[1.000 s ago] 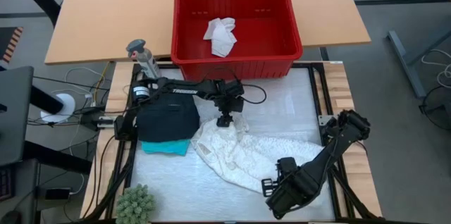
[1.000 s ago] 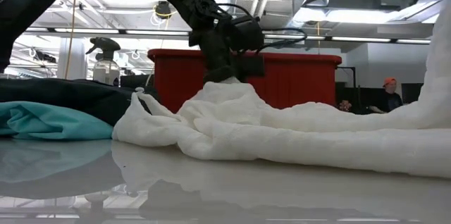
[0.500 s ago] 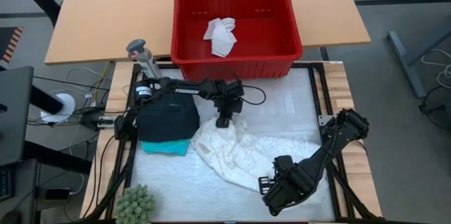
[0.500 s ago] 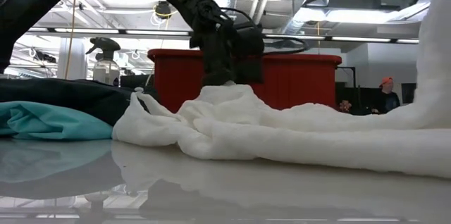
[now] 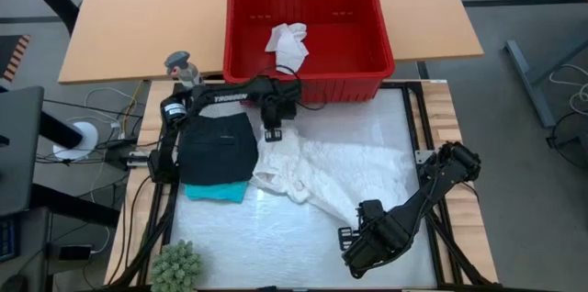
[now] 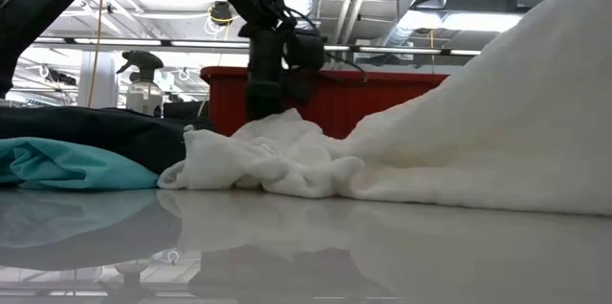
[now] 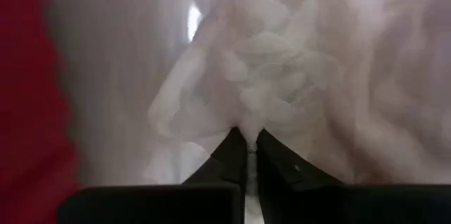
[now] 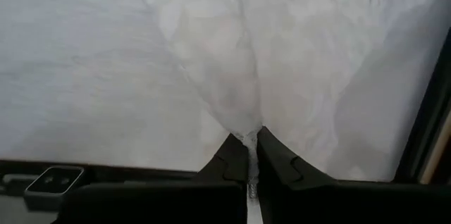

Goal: Fold laundry
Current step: Fold the white dress

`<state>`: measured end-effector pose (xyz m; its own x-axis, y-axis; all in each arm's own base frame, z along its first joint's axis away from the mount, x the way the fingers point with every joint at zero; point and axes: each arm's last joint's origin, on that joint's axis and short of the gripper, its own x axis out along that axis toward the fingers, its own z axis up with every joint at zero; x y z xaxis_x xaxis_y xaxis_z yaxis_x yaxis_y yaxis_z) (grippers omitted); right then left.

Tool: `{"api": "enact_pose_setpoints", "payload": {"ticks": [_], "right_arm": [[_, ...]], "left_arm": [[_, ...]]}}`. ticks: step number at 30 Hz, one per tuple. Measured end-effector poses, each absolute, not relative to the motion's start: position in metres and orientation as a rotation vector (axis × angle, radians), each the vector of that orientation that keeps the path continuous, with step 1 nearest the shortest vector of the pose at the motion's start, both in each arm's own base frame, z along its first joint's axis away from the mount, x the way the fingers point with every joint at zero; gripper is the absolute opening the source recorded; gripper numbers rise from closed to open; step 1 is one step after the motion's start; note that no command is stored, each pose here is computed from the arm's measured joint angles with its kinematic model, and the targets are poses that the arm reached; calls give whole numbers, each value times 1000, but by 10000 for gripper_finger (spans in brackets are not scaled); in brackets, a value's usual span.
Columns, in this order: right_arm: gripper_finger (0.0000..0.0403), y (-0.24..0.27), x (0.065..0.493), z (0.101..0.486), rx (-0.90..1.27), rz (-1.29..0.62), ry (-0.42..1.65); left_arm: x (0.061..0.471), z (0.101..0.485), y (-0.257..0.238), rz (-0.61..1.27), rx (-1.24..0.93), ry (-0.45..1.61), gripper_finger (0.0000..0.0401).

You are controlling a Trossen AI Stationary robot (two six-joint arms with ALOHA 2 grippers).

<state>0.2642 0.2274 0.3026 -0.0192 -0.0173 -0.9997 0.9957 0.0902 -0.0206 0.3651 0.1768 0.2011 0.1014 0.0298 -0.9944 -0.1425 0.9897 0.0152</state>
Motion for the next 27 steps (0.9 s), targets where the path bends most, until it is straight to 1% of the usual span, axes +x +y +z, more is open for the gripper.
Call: {"api": "enact_pose_setpoints", "payload": {"ticks": [4,6,13,16,20,27], "right_arm": [[36,220,264,297,1085,-1226,1253],[36,211,270,292,1091,-1266,1240],[33,152,297,274,1078,-1408,1197],[34,127,306,267,1045,-1396,1264],[32,93,312,254,994,-1440,1303],[36,40,308,224,884,-1513,1425]], "left_arm": [[363,201,176,39,-238,1426,2],[366,202,171,7,-258,1406,2],[365,201,165,14,-191,1465,2],[362,201,165,15,-167,1503,2],[357,201,165,25,-157,1556,2],[354,201,168,14,-153,1568,2]]}}
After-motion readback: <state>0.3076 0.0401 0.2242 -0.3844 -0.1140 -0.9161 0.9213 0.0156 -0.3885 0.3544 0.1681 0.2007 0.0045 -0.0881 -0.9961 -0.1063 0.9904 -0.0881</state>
